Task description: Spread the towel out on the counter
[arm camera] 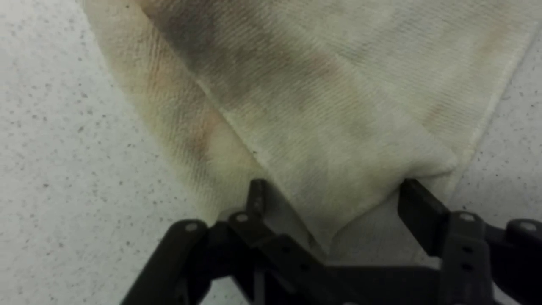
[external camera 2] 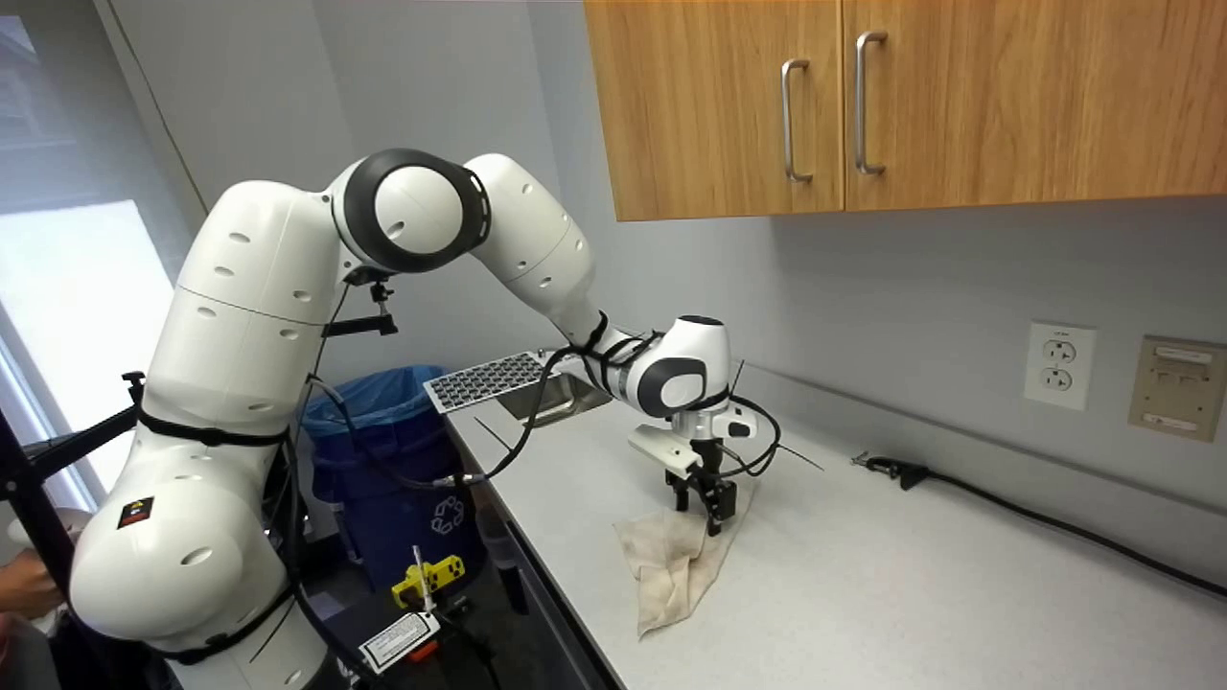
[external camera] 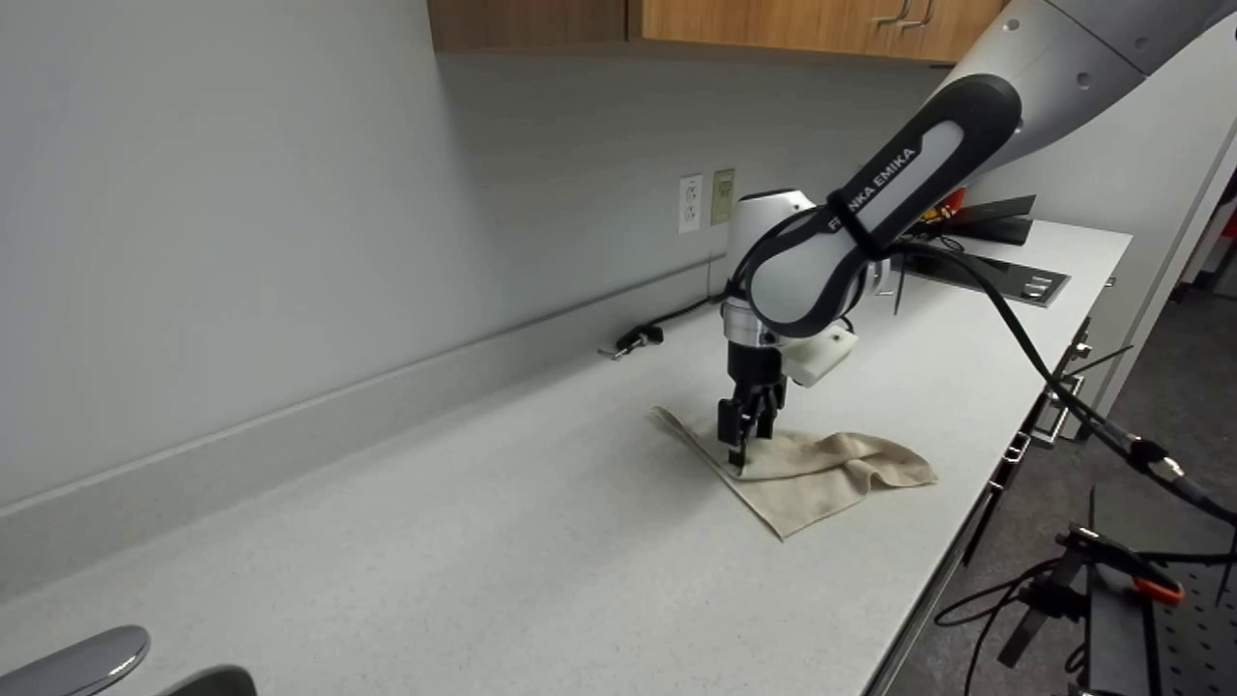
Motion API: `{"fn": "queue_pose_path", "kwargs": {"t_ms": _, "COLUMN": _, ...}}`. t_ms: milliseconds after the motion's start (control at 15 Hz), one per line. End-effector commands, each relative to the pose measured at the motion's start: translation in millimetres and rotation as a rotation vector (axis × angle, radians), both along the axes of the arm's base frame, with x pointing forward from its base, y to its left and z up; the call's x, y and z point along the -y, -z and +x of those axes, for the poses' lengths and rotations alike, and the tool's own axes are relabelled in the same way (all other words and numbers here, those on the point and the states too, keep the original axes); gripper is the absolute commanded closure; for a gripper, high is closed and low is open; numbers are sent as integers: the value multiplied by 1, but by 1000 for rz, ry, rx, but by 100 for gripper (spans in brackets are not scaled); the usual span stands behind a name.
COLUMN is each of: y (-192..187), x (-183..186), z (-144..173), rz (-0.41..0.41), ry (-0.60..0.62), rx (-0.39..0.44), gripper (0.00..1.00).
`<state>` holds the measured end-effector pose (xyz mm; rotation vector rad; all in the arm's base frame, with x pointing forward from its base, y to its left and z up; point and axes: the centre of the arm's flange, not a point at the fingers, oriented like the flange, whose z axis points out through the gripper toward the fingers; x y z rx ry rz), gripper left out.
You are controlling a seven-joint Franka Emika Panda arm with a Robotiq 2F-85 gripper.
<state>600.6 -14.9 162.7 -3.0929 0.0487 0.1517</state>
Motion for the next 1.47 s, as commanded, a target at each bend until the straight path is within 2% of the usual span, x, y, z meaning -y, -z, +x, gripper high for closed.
{"fn": "queue_pose_path", "kwargs": {"t_ms": 0, "y": -13, "x": -4, "z": -17, "rz": -37, "ry": 17, "rx": 0, "gripper": 17}}
{"fn": "queue_pose_path", "kwargs": {"t_ms": 333, "y": -18, "x": -5, "z": -29, "rz": -72, "ry": 40, "rx": -8, "gripper": 20}}
{"fn": "queue_pose_path", "kwargs": {"t_ms": 400, "y": -18, "x": -5, "z": -31, "rz": -80, "ry": 43, "rx": -10, "gripper": 37}}
{"fn": "queue_pose_path", "kwargs": {"t_ms": 600, "y": -17, "x": -5, "z": -34, "rz": -90, "ry": 54, "rx": -17, "gripper": 57}}
{"fn": "queue_pose_path", "kwargs": {"t_ms": 933, "y": -19, "x": -2, "z": -35, "rz": -113, "ry": 70, "rx": -14, "gripper": 96}}
{"fn": "queue_pose_path", "kwargs": {"t_ms": 1000, "y": -22, "x": -1, "z": -35, "rz": -114, "ry": 72, "rx": -8, "gripper": 100}}
{"fn": "queue_pose_path", "kwargs": {"t_ms": 1200, "y": -40, "x": 8, "z": -31, "rz": -125, "ry": 85, "rx": 27, "gripper": 100}}
{"fn": "queue_pose_path", "kwargs": {"t_ms": 1400, "y": -67, "x": 27, "z": -22, "rz": -168, "ry": 91, "rx": 117, "gripper": 99}}
